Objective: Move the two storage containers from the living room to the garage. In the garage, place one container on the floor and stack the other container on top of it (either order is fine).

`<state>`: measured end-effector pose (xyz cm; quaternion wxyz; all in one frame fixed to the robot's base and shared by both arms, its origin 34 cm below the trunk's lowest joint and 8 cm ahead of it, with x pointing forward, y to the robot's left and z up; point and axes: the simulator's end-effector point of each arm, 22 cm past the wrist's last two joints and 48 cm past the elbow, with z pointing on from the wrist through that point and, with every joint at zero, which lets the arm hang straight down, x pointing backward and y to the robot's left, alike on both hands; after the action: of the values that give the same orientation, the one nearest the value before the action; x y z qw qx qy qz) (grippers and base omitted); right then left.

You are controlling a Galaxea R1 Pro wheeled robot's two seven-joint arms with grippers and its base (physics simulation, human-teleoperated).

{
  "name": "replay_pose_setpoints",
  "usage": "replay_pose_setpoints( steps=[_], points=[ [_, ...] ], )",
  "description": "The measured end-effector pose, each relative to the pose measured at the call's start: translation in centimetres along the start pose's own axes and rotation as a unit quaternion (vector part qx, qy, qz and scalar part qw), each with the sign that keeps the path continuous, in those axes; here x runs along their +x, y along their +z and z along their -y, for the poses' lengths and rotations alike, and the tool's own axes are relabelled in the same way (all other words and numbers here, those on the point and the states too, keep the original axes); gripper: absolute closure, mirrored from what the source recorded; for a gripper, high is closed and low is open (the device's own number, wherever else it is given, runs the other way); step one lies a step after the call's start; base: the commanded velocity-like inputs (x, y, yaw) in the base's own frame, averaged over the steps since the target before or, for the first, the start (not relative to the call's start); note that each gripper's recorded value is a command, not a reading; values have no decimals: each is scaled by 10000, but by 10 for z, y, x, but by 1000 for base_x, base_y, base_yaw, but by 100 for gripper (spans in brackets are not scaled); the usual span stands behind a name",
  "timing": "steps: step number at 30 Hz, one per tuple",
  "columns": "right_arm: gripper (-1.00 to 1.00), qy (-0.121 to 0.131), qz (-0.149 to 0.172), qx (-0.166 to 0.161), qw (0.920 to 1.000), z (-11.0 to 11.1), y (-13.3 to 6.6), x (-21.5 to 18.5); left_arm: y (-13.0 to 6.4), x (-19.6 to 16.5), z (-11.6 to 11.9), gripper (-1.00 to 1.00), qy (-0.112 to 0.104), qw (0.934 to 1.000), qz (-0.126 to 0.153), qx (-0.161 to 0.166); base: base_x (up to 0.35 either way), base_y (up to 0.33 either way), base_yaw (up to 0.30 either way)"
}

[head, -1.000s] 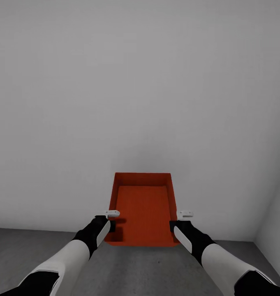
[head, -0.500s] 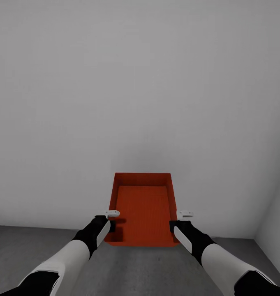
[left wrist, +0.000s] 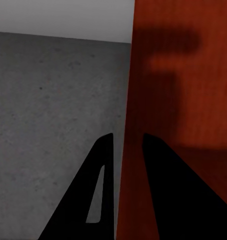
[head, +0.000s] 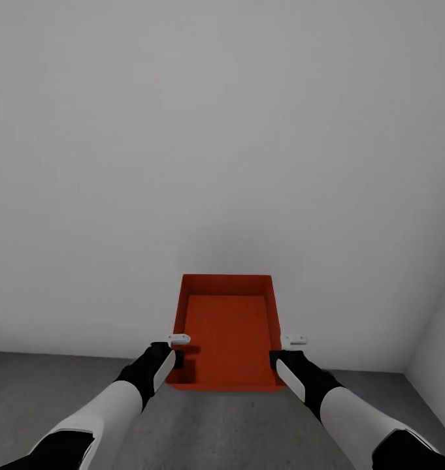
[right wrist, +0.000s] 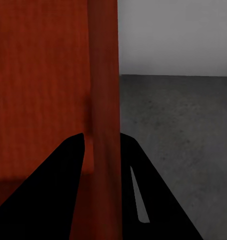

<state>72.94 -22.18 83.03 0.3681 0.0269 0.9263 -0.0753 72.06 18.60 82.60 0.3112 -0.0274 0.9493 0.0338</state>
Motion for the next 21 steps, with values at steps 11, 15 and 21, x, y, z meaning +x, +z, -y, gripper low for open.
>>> replay_pose_setpoints(
  steps=[11,15,21],
  points=[
    [100,-21,-84,-1,10000,-3,18,17,20,15,1,100,6,10000,-87,-3,0,0,0],
    [100,-24,-115,-1,9999,-4,24,23,27,20,2,100,12,9999,-118,-4,0,0,0],
    [100,-25,-164,-1,9999,-5,34,33,37,28,2,100,19,9999,-165,-6,0,0,0]
  ],
)
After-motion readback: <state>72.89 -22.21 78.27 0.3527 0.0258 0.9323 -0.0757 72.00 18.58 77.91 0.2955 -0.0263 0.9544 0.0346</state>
